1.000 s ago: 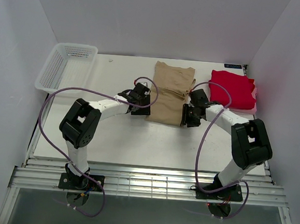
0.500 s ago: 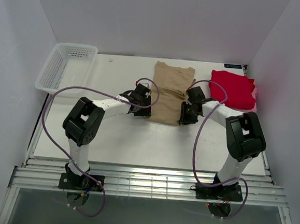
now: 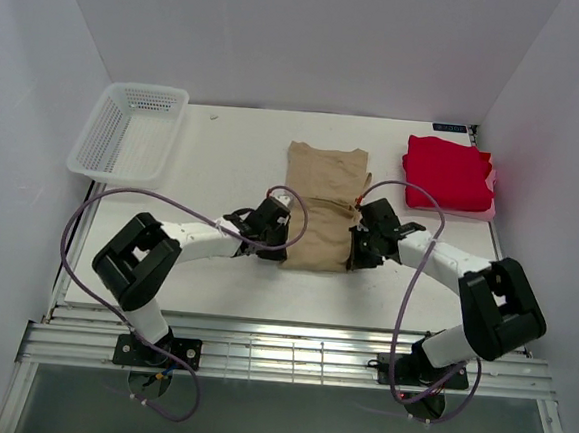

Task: Fold and stack the t-shirts
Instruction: Fold the tshirt

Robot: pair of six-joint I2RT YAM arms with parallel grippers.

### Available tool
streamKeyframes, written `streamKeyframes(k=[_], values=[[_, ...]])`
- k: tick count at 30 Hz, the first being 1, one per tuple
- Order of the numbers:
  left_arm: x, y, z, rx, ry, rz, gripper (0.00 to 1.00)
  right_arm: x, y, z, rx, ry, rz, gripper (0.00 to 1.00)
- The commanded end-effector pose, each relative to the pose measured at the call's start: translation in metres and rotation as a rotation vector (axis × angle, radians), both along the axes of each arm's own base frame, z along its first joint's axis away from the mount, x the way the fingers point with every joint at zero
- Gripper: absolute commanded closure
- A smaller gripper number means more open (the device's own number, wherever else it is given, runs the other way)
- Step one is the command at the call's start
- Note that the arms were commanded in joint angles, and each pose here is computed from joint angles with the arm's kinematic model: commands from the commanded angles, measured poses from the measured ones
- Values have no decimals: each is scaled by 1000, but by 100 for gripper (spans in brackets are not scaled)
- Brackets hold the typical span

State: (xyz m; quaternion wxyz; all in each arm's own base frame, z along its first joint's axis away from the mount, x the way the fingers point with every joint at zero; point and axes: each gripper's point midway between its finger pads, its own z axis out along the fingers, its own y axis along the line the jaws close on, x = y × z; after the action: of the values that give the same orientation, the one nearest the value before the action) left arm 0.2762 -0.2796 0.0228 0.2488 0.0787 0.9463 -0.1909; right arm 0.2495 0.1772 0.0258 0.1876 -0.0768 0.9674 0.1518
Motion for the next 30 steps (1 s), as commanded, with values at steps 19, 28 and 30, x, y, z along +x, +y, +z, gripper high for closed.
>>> streamKeyframes(k=[19,28,30], values=[[-111,18,137,-120,43,-59,96,-108,13,138,73,-86,18,92],[-71,9,198,-142,-109,35,95,-71,18,190,37,-235,-21,92],[-62,8,196,-118,-130,62,95,-62,16,190,6,-259,-33,92]])
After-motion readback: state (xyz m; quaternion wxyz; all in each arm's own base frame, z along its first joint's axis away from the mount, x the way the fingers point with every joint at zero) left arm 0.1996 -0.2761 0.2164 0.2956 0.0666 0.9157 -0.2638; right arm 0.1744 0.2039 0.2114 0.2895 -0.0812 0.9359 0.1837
